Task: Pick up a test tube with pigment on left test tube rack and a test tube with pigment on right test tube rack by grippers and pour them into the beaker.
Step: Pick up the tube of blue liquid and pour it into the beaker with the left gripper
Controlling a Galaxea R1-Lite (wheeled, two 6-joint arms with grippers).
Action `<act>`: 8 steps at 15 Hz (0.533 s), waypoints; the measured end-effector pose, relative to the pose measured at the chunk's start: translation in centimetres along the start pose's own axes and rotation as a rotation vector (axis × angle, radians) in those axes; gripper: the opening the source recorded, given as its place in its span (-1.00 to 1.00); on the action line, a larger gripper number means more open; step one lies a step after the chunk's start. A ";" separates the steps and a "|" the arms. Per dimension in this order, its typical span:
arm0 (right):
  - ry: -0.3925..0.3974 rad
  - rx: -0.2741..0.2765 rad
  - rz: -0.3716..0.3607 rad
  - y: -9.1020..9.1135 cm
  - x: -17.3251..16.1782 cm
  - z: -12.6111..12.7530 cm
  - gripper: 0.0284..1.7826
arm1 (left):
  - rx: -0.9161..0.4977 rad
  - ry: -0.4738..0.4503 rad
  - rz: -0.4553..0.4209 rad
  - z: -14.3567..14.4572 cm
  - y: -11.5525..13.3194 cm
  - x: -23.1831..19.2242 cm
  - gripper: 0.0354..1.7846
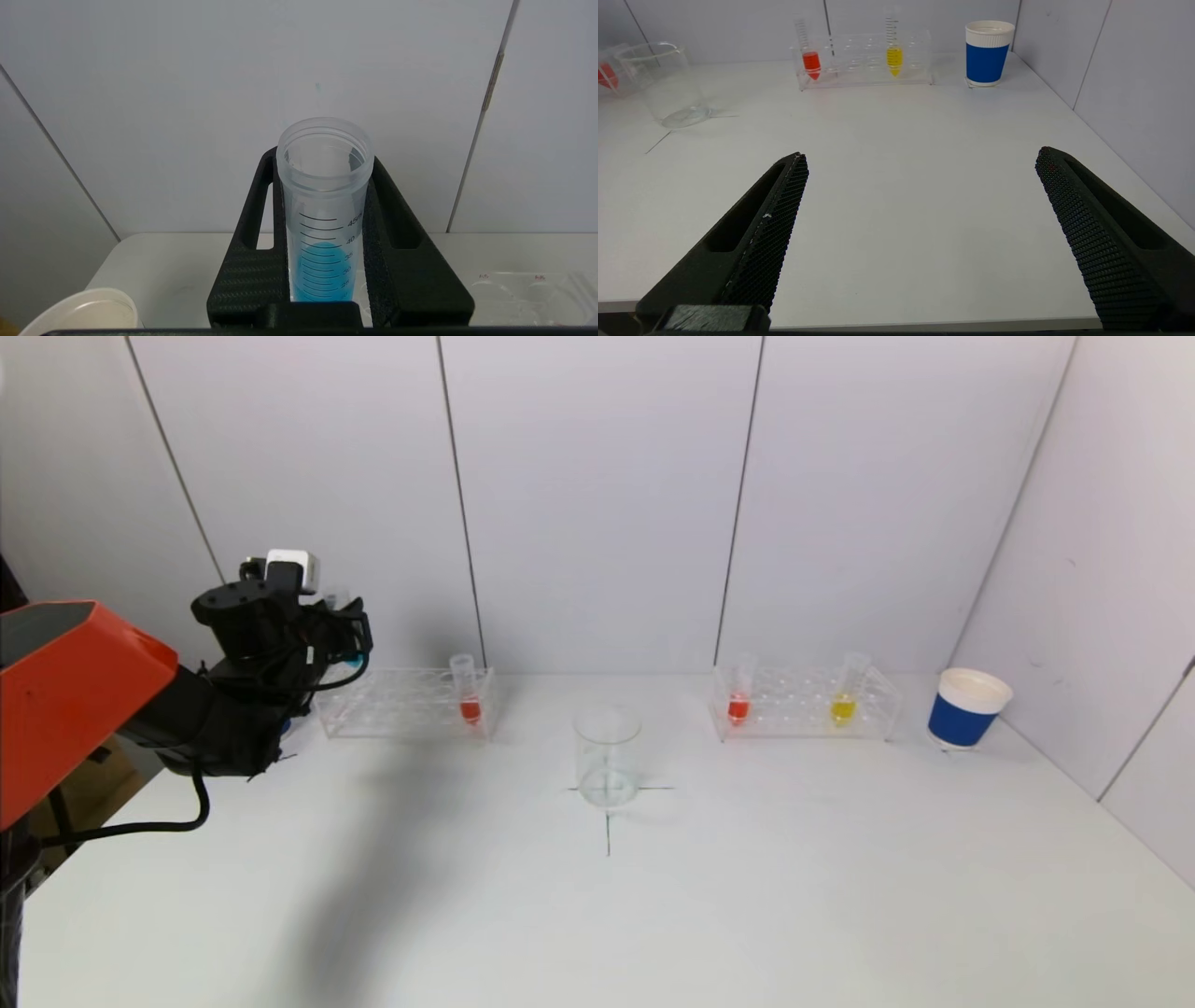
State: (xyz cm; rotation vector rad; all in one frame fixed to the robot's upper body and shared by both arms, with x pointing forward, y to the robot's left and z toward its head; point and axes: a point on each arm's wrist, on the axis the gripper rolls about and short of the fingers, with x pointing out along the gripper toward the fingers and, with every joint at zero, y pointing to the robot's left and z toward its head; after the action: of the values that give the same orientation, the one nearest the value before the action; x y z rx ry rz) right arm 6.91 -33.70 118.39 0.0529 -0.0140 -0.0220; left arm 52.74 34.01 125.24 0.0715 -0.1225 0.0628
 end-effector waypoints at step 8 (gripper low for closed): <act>0.000 0.000 0.000 0.0 0.0 0.0 0.99 | -0.008 -0.009 -0.072 10.3 -2.1 1.7 -0.52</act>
State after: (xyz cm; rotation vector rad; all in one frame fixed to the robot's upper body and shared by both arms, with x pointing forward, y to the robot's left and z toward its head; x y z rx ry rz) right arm 6.91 -33.69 118.38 0.0525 -0.0135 -0.0216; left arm 53.31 31.22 135.52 0.0685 -0.1287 -0.0101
